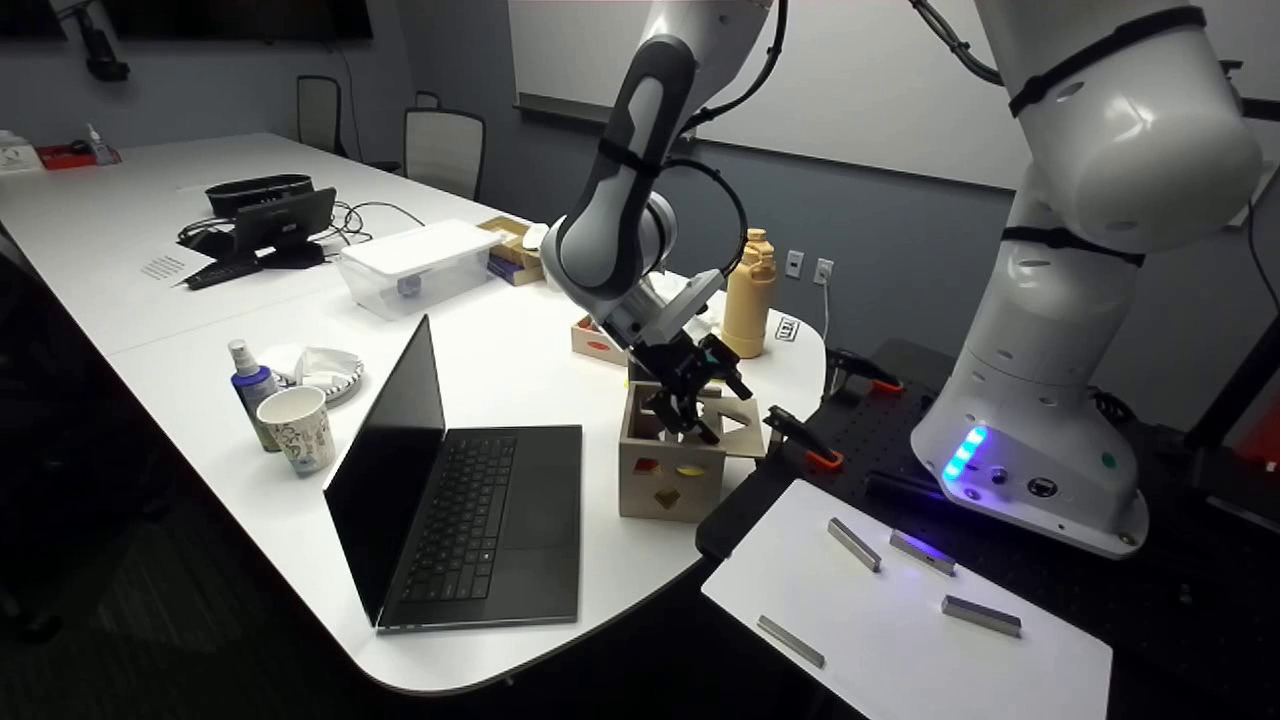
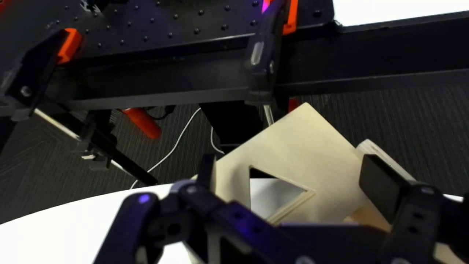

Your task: Half open the wooden box by sliding the lid

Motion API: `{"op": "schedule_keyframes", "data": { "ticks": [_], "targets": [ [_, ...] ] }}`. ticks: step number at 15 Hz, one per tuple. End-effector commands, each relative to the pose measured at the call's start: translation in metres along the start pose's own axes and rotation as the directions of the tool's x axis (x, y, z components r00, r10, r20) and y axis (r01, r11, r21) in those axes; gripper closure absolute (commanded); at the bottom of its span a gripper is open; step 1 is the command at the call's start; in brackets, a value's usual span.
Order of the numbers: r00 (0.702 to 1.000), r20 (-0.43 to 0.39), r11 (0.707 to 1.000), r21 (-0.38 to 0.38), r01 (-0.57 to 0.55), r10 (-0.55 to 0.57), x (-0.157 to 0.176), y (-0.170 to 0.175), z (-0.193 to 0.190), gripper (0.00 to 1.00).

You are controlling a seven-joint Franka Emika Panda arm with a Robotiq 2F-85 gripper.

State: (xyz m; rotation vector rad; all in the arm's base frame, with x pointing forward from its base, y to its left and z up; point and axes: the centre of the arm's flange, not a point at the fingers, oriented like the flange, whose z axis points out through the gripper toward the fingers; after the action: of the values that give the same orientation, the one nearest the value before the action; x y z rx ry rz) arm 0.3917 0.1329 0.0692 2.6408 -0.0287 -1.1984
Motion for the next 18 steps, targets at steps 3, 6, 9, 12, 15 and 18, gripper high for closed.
{"op": "schedule_keyframes", "data": {
  "ticks": [3, 6, 9, 12, 15, 18],
  "targets": [
    [0.999, -0.025, 1.0, 0.017, -0.023, 0.024, -0.006, -0.003, -0.013, 0.0],
    [0.999, -0.025, 1.0, 0.007, -0.026, 0.026, -0.006, -0.003, -0.017, 0.0],
    [0.999, -0.017, 0.999, -0.017, -0.027, 0.027, -0.003, -0.006, -0.01, 0.0],
    [0.999, -0.045, 0.999, -0.019, -0.032, 0.032, -0.002, -0.009, -0.007, 0.0],
    [0.997, -0.057, 0.999, -0.021, -0.045, 0.044, -0.003, -0.012, -0.011, 0.0],
    [0.998, -0.047, 0.998, -0.043, -0.053, 0.051, -0.003, -0.013, -0.01, 0.0]
  ]
}}
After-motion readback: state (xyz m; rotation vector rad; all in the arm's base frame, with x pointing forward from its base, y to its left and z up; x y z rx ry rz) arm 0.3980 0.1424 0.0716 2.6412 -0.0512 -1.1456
